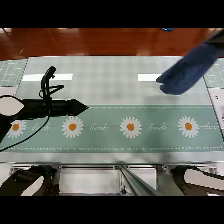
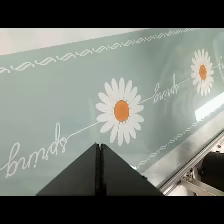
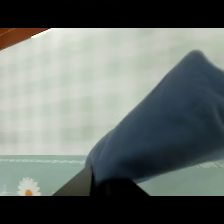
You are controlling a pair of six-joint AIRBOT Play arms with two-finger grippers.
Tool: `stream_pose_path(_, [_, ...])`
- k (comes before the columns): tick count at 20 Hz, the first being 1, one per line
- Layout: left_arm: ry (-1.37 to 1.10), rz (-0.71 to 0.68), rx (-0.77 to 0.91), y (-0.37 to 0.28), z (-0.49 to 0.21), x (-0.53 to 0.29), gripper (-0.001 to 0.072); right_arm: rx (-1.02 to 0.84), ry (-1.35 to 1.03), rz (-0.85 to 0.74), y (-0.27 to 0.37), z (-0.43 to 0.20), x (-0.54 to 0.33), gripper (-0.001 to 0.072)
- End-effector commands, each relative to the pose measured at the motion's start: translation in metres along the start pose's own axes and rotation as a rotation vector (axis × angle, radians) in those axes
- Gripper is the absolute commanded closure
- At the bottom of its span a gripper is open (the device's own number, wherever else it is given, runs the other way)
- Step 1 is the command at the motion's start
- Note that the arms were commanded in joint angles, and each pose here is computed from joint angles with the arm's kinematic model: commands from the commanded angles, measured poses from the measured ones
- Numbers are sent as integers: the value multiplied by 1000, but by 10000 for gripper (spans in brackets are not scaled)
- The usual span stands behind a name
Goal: Fold the shirts.
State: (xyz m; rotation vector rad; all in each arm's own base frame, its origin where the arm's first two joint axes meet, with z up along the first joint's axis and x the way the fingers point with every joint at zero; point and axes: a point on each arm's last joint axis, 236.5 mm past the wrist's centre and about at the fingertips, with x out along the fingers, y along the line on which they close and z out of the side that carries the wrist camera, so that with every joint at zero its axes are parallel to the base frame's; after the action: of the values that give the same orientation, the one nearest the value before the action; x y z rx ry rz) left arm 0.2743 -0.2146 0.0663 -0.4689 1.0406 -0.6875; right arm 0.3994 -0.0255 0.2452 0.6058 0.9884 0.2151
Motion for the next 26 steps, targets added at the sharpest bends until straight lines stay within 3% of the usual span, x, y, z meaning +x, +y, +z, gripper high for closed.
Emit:
stream_pose_path(1, [-27, 5, 8, -1, 6, 2, 682, 130, 17, -226, -68, -31, -61, 676])
stream_pose_path(6, [-93, 25, 6, 5, 22, 2, 682, 338, -21, -377, -118, -93, -97, 677])
stream_pose_path(13, [-150, 40, 7, 8, 35, 0, 682, 793, 92, -768, -208, -279, -119, 676])
stream_pose_path(17, [-174, 49, 22, 10, 41, -1, 682, 809, 169, -875, -214, -321, -118, 675])
stream_pose_path(18, [-180, 54, 36, 11, 43, -1, 682, 813, 184, -907, -217, -328, -121, 636])
stream_pose_path(19, [-179, 58, 35, 13, 43, 1, 682, 829, 192, -926, -219, -332, -123, 399])
stream_pose_path(20, [-172, 62, 29, 16, 43, 4, 682, 832, 199, -930, -220, -334, -123, 303])
stream_pose_path(24, [-151, 96, 62, 35, 47, 15, 682, 819, 180, -923, -223, -326, -122, 304])
stream_pose_path(26, [-145, 119, 52, 49, 58, 2, 682, 760, 82, -764, -214, -280, -104, 333])
